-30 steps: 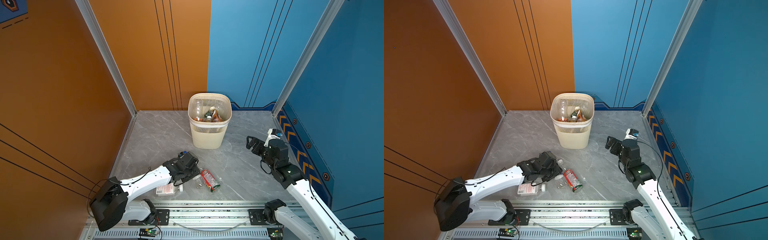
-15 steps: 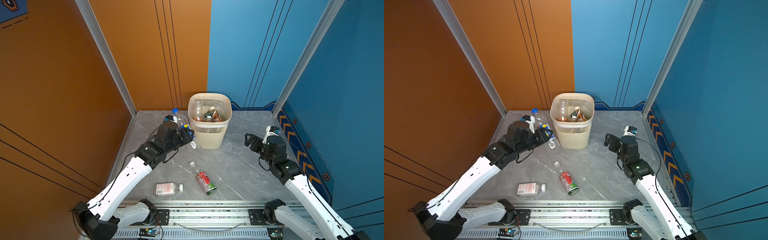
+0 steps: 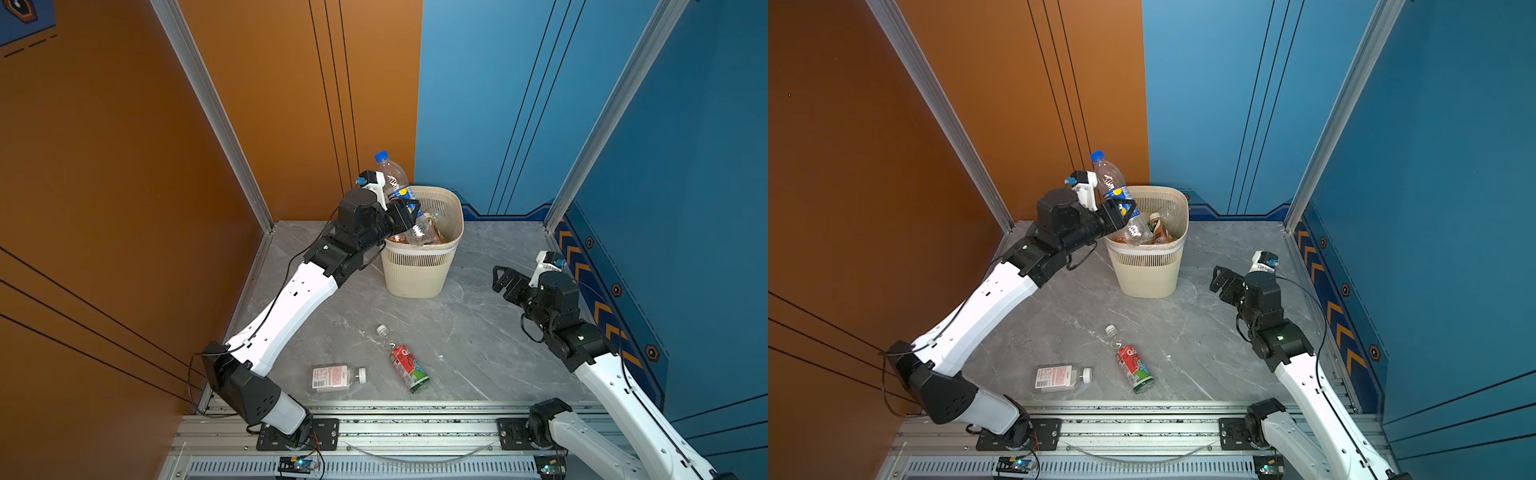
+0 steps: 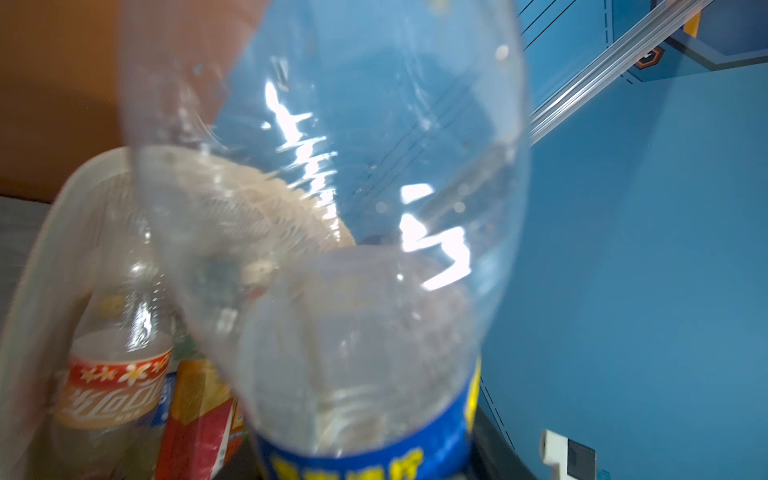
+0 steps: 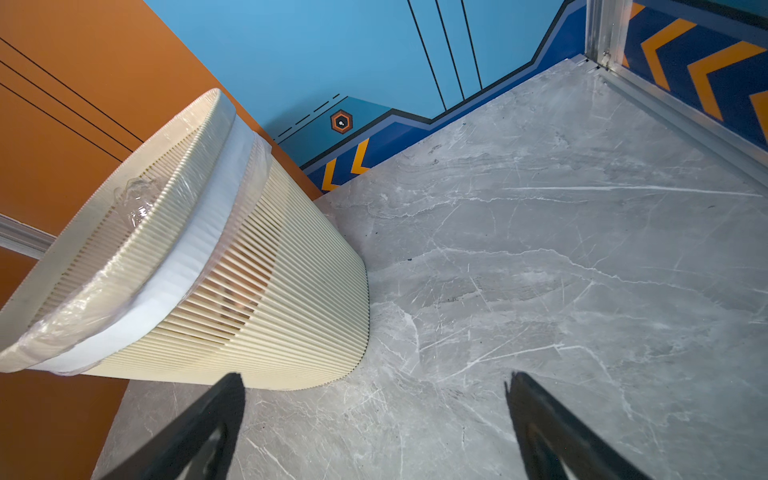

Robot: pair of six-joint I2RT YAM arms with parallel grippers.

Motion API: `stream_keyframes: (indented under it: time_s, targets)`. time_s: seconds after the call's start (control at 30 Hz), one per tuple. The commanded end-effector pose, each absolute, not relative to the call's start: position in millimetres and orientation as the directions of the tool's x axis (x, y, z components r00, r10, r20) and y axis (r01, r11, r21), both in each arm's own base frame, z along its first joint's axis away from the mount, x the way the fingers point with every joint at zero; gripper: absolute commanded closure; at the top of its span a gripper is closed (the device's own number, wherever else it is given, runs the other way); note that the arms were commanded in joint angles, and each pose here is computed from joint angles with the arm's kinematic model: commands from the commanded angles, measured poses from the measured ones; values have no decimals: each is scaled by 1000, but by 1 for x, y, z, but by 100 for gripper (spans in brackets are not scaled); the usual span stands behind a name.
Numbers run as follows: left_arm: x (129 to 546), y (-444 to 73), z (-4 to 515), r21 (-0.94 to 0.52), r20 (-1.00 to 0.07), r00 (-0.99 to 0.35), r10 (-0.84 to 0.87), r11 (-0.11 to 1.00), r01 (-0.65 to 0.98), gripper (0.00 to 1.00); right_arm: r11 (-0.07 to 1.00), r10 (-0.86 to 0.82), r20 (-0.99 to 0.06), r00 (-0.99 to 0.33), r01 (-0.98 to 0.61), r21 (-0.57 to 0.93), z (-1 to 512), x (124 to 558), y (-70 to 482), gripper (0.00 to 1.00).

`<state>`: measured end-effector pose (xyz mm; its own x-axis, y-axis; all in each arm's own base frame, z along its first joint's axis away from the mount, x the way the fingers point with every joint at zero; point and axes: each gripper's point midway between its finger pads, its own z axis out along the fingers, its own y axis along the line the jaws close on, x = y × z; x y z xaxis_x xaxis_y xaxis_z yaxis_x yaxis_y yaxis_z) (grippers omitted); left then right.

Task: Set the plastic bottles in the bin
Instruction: 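Lift the Pepsi bottle with the left gripper over the wastebasket, then open the left gripper to drop the Pepsi bottle and withdraw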

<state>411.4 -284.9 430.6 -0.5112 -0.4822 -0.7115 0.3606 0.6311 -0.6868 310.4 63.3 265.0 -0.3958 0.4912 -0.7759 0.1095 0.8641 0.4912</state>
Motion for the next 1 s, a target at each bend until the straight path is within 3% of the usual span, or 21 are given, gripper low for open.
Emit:
stream_keyframes:
  time_s: [0.0,0.47,0.5,0.57,0.6,0.97]
  targets:
    - [425,-305,446,-683,-726,-490,-482,589,433,48,869,490,-787,-374,138,476,274,307,54,0]
    - [474,-342,404,-744,-655,-580,-483,543,388,47,872,486,-791,-372,152,465,273,307,48,0]
    - [473,-344,401,-750,-648,-592,-480,540,383,39,872,486,-790,-373,153,464,273,307,48,1]
    - [471,-341,401,-744,-652,-594,-471,551,379,7,872,487,-791,-371,153,465,273,307,47,0]
    - [469,-340,400,-734,-658,-595,-461,567,373,2,871,488,-792,-368,152,466,274,307,47,0]
    - [431,-273,438,-589,-791,-443,-421,719,368,2,870,488,-786,-380,145,471,272,307,49,0]
